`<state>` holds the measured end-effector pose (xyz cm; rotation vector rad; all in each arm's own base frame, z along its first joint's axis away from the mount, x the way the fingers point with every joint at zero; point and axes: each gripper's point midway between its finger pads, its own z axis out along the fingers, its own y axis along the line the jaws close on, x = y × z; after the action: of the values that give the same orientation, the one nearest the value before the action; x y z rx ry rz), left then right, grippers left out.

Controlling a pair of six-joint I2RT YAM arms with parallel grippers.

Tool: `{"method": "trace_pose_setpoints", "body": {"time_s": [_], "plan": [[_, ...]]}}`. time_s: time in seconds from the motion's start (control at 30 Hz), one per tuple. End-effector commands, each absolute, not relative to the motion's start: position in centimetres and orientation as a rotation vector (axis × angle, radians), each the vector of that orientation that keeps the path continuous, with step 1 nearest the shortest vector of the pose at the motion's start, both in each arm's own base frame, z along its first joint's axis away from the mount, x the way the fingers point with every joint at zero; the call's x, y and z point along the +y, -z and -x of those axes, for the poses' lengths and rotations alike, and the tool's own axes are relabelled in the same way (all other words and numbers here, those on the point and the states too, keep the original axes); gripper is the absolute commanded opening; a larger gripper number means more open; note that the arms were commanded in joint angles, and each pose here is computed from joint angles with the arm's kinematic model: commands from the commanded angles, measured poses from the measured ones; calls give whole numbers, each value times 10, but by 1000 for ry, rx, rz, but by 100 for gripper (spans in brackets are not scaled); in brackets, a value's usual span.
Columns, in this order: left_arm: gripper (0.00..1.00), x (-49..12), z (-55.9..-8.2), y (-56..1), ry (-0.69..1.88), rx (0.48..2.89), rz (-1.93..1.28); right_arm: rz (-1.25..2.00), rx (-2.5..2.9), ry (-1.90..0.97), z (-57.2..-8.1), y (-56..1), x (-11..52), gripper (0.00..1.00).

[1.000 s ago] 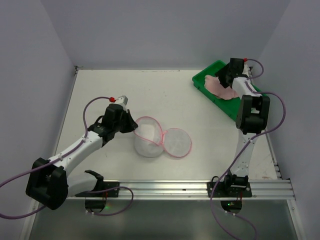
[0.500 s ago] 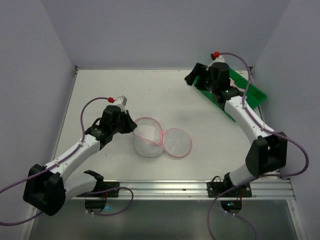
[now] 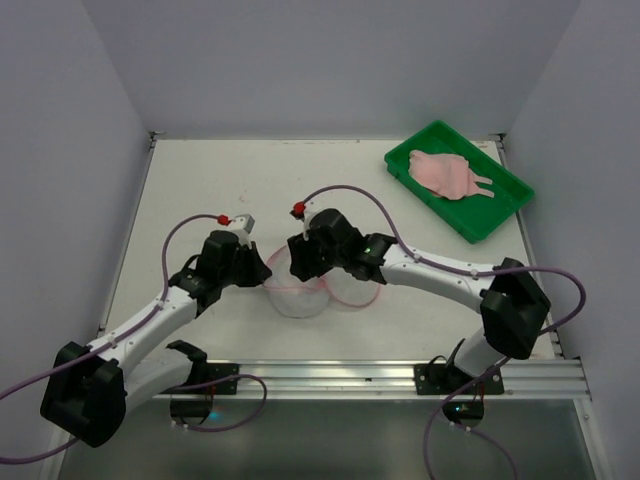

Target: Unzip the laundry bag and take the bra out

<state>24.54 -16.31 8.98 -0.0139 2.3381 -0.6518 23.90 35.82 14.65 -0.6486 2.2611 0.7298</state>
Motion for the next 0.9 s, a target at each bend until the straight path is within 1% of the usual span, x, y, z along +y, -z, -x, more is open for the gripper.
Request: {"method": "trace_pose_setpoints", "body": {"time_s": [0.0,0.13,0.23,0.5,0.57,0.7,0.87], "plan": [[0,-165,-243,-85,683,2330,-5,709,2218,-625,-251,-148,370,53],[0,-166,-239,-79,704,2346,5,769,2257,-605,-253,-123,382,53],[0,-166,-239,-77,703,2353,10,831,2243,-588,-249,-116,390,52],[0,-168,-242,-77,704,2360,18,942,2134,-603,-243,-124,404,50],[0,-168,-242,-75,702,2366,21,955,2125,-593,-245,-122,404,47],[0,-169,-243,-76,702,2368,23,992,2168,-561,-244,-103,404,44],[0,-166,-242,-75,683,2374,29,1037,2248,-520,-240,-72,400,47]]}}
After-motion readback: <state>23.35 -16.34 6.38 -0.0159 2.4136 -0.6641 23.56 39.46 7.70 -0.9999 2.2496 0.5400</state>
